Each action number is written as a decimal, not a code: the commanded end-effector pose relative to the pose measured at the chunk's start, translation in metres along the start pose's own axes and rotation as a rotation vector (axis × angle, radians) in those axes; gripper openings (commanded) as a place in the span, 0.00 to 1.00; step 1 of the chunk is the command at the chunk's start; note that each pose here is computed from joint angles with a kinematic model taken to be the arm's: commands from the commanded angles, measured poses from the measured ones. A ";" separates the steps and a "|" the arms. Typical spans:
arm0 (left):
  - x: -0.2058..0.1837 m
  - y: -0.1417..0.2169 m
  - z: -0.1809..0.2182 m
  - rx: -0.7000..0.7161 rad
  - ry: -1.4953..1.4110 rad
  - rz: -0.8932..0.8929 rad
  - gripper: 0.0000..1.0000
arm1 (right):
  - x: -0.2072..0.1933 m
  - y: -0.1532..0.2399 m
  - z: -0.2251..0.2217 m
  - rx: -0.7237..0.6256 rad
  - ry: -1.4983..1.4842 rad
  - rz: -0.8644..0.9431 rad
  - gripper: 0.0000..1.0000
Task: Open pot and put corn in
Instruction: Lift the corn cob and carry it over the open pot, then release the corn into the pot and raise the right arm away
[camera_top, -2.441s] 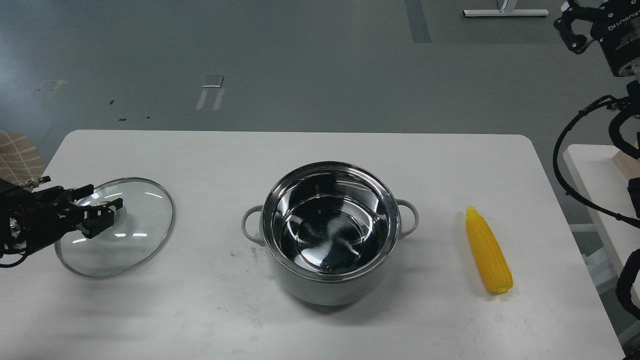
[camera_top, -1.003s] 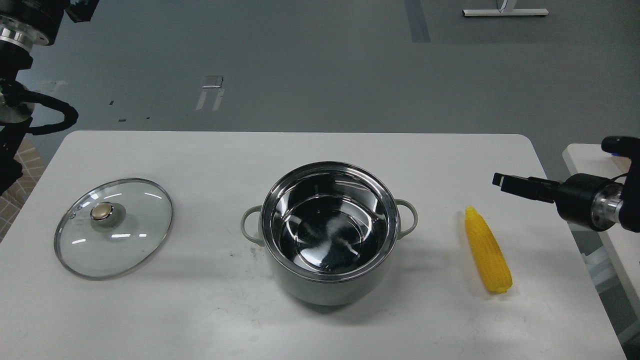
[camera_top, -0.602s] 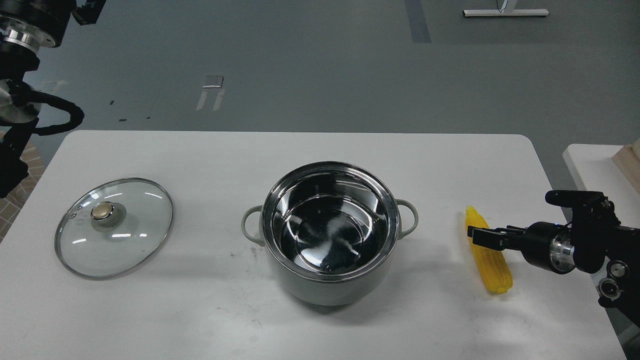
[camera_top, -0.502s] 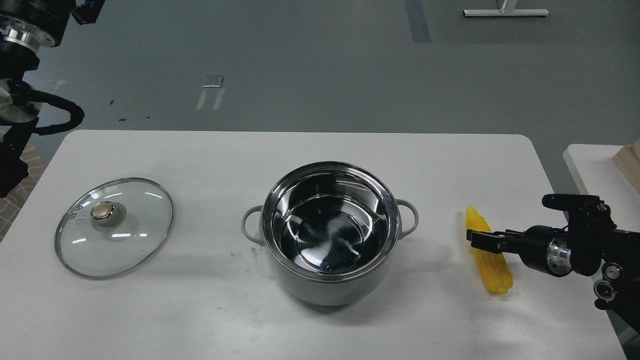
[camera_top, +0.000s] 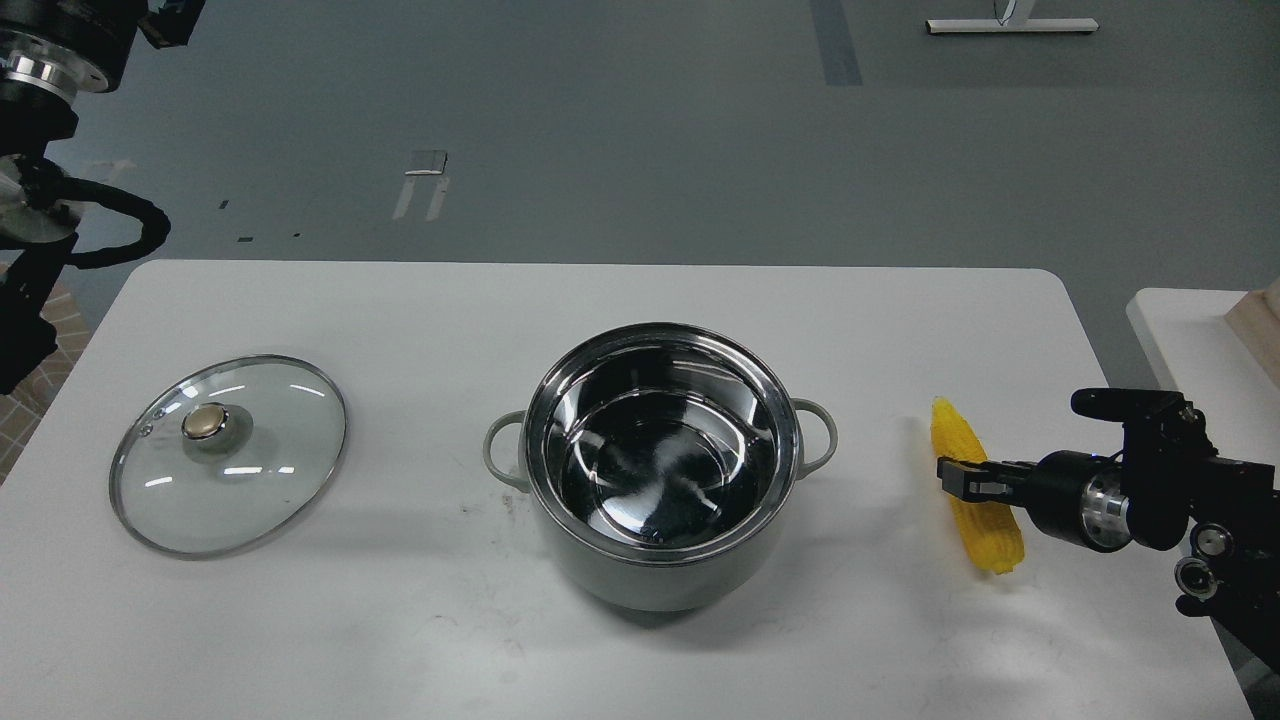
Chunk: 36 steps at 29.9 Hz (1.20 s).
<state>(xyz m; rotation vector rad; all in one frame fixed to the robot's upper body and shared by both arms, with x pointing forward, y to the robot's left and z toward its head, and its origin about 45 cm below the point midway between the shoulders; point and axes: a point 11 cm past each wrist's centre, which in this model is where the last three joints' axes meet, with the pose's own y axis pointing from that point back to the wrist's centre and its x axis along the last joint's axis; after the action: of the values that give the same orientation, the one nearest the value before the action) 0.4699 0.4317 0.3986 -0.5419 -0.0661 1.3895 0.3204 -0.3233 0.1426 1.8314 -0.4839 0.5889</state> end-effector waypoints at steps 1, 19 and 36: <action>0.000 0.001 0.001 0.004 -0.008 -0.006 0.98 | 0.036 0.015 -0.011 0.037 -0.001 0.110 0.00; -0.011 -0.005 0.002 -0.009 0.008 -0.029 0.98 | 0.089 0.010 -0.210 0.485 0.265 0.205 0.00; -0.011 -0.005 0.003 -0.013 0.010 -0.031 0.98 | 0.038 -0.010 -0.235 0.549 0.278 0.074 0.67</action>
<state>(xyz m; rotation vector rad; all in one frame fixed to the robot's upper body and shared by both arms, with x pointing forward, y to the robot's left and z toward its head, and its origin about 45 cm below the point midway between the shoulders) 0.4715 0.4219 0.4062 -0.5582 -0.0735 1.3561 0.3203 -0.1011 0.2247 2.1940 -0.2140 1.0949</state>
